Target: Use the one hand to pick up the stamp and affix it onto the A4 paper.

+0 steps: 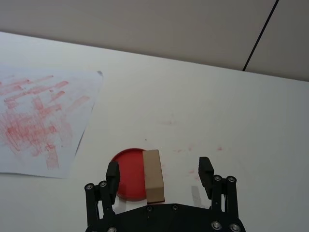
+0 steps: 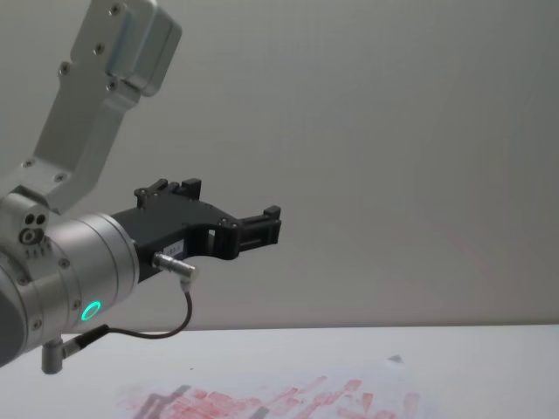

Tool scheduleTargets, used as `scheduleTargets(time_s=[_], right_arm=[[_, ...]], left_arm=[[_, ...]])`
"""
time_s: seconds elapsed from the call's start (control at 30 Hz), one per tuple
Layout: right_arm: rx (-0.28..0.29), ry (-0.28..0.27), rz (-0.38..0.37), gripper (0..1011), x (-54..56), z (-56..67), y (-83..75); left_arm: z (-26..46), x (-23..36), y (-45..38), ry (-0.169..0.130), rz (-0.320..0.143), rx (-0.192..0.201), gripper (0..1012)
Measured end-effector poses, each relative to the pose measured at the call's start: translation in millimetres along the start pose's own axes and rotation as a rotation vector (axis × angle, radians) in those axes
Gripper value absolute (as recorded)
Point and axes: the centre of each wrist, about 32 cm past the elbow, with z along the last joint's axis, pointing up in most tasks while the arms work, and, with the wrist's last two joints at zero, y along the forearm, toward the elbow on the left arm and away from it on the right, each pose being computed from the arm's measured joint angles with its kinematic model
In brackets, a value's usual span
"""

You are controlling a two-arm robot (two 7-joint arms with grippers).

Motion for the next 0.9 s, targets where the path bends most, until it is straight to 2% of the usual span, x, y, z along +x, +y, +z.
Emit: scheduleTargets(time_s=[0.27,0.6,0.73,0.77,0.87,0.9], right_arm=[[-0.050,-0.015,-0.005,1001,1.2,-4.5,3.1],[-0.077,-0.028,-0.003,986,1.1,-6.3,8.8],[-0.083,-0.031,-0.002,901,1.1,-6.7,10.0],[-0.085,-0.031,-0.002,845,1.0,-6.9,10.4],[-0.087,-0.033,-0.002,794,1.1,-7.0,10.9],[-0.088,-0.034,-0.002,740,1.1,-7.1,11.1]], left_arm=[[0.0,0.0,0.0,0.000,0.000,0.000,1001],[0.0,0.0,0.0,0.000,0.000,0.000,1001],[0.0,0.0,0.0,0.000,0.000,0.000,1001],[0.0,0.0,0.0,0.000,0.000,0.000,1001],[0.0,0.0,0.0,0.000,0.000,0.000,1001],[0.0,0.0,0.0,0.000,0.000,0.000,1001]])
